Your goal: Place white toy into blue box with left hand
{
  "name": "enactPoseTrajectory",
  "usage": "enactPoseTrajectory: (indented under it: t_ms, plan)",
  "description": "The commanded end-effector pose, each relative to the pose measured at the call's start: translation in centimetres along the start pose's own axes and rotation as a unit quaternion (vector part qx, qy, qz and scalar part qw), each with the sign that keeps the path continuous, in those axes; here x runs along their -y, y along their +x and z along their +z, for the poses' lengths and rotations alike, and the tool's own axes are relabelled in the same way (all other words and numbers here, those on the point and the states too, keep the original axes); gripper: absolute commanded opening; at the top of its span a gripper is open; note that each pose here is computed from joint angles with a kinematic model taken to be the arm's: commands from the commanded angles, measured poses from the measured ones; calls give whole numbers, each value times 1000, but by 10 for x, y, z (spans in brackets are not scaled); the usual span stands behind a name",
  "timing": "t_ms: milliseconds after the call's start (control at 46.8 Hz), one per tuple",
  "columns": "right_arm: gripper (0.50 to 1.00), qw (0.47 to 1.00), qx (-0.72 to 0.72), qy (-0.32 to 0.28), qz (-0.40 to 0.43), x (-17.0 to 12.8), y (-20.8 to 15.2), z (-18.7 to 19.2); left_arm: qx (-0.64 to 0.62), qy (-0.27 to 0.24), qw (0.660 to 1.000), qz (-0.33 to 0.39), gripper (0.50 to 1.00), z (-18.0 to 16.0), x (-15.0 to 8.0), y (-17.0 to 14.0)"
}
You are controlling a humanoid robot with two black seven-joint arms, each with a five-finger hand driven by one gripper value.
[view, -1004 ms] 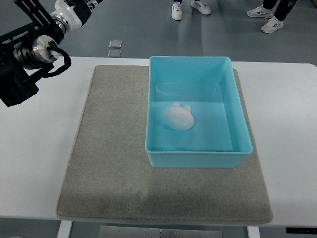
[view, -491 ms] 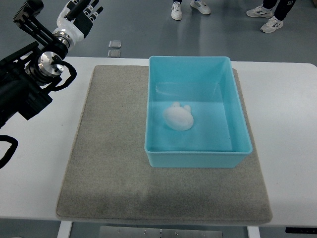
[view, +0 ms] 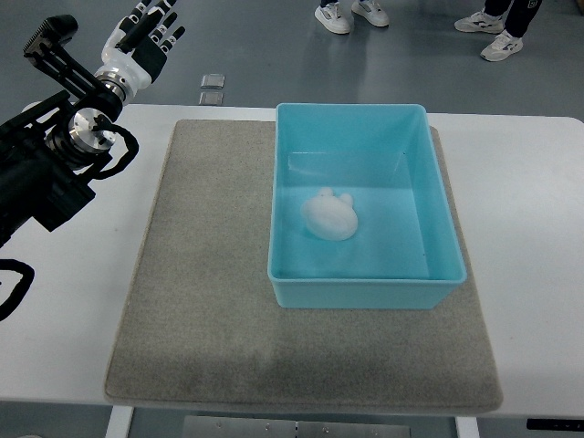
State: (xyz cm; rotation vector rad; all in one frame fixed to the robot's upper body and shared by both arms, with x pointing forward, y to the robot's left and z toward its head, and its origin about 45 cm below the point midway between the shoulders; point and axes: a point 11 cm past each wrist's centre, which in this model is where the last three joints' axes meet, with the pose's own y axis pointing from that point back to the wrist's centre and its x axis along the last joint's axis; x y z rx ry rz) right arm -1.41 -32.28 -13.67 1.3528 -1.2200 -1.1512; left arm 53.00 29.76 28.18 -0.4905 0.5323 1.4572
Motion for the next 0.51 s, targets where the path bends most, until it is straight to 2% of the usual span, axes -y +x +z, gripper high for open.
enactPoseTrajectory:
  t_ms: [0, 491]
  plan:
    - [936, 1000, 0, 0, 0, 0, 0, 0, 0, 0, 1000, 1, 994, -1, 0, 1]
    - [936, 1000, 0, 0, -18, 1, -9, 0, -1, 1, 1000, 0, 994, -2, 0, -1]
